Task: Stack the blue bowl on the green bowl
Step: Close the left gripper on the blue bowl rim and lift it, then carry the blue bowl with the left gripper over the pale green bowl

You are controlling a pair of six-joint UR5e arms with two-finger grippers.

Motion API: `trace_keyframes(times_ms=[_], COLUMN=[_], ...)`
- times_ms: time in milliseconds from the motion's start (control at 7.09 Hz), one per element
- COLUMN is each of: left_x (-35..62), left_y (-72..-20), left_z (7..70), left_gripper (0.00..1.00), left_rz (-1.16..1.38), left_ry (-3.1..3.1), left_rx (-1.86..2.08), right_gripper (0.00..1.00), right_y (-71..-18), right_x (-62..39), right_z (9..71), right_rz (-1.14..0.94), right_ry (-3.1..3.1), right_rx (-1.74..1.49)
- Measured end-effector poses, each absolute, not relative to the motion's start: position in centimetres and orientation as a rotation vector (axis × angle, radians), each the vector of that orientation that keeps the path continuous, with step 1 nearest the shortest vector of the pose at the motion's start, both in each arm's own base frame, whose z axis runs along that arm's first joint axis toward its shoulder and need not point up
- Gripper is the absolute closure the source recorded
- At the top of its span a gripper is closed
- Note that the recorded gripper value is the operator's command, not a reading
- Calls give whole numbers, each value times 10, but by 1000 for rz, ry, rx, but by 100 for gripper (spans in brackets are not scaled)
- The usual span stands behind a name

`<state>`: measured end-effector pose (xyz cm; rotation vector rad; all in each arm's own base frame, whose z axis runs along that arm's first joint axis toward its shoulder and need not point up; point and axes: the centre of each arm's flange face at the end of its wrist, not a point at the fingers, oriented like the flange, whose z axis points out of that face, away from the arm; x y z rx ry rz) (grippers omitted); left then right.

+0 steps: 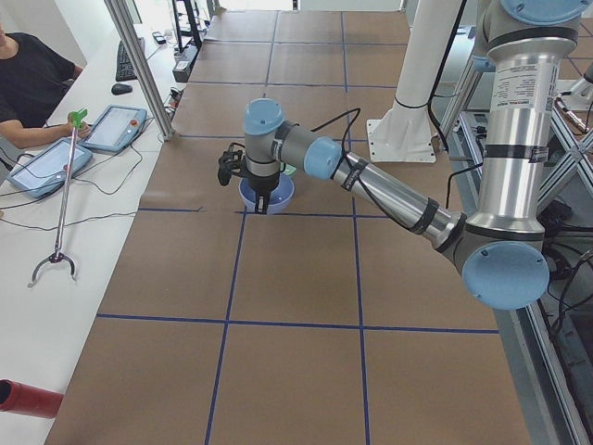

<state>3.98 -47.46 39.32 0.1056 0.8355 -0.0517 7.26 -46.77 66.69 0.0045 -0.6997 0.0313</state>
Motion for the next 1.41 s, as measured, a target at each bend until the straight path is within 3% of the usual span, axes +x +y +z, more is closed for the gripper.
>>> trace_keyframes(times_ms=[846,1410], left_x=[273,348], left_y=[-470,-485], left_z=[287,312], left_gripper=[100,100], left_rz=[-179,-207], left_ry=[1009,1056], left_rx=[-80,-68], right_gripper=[0,0], right_y=[-468,-468], right_x=[73,73], right_z=[667,667], right_rz=[31,31], right_ry=[-700,-700], right_rx=[4,4])
